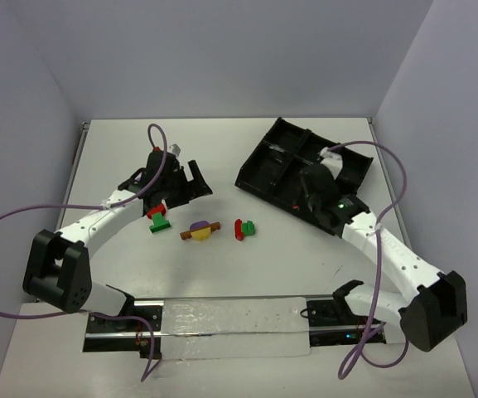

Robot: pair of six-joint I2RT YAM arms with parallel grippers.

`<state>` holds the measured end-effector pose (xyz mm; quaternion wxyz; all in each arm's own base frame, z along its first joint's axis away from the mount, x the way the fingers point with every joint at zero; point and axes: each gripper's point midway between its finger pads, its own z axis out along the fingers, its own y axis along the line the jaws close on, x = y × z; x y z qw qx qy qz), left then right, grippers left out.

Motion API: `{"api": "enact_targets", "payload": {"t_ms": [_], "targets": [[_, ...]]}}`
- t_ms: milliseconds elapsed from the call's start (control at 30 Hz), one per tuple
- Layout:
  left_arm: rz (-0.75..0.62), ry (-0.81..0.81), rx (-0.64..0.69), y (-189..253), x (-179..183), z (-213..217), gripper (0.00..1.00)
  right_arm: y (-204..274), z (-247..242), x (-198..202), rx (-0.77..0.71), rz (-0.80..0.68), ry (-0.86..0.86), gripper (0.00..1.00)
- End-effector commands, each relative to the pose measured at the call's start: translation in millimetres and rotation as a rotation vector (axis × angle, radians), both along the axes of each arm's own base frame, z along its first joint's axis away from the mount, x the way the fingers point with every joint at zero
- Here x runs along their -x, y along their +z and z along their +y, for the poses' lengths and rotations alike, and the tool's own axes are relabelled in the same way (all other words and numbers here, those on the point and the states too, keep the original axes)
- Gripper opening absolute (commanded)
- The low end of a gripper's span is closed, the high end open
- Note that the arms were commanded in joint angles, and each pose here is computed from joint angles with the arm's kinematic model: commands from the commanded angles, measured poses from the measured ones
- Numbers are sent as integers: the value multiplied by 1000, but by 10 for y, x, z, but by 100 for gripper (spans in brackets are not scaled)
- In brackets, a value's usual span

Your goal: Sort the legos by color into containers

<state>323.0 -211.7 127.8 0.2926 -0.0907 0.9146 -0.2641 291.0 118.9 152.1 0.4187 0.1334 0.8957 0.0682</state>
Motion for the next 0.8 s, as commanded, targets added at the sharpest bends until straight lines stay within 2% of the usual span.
{"api": "enact_targets", "payload": {"t_ms": [0,267,300,333,367,433,467,600,767], "targets": [[-65,-17,5,255,-119,-39,98,142,-589,-171,75,-35,-147,1],[-66,-18,7,239,-105,-36,98,-101,-1143,-277,112,10,-297,6],[-64,-18,8,234,-106,-38,98,-125,-1183,-295,115,12,-312,9],[-64,-19,11,236,-108,-43,98,-153,-1202,-319,119,17,-322,14],[-65,-21,13,239,-108,-49,98,-167,-1205,-347,120,20,-324,24],[-67,-23,15,247,-110,-54,98,-150,-1183,-407,118,19,-314,58],[-68,-21,14,250,-116,-53,98,-112,-1182,-434,121,14,-315,62],[-67,-22,11,283,-107,-45,98,60,-1186,-511,122,-12,-320,66],[-96,-8,-2,389,-116,4,99,303,-911,-463,96,-75,-207,66]]}}
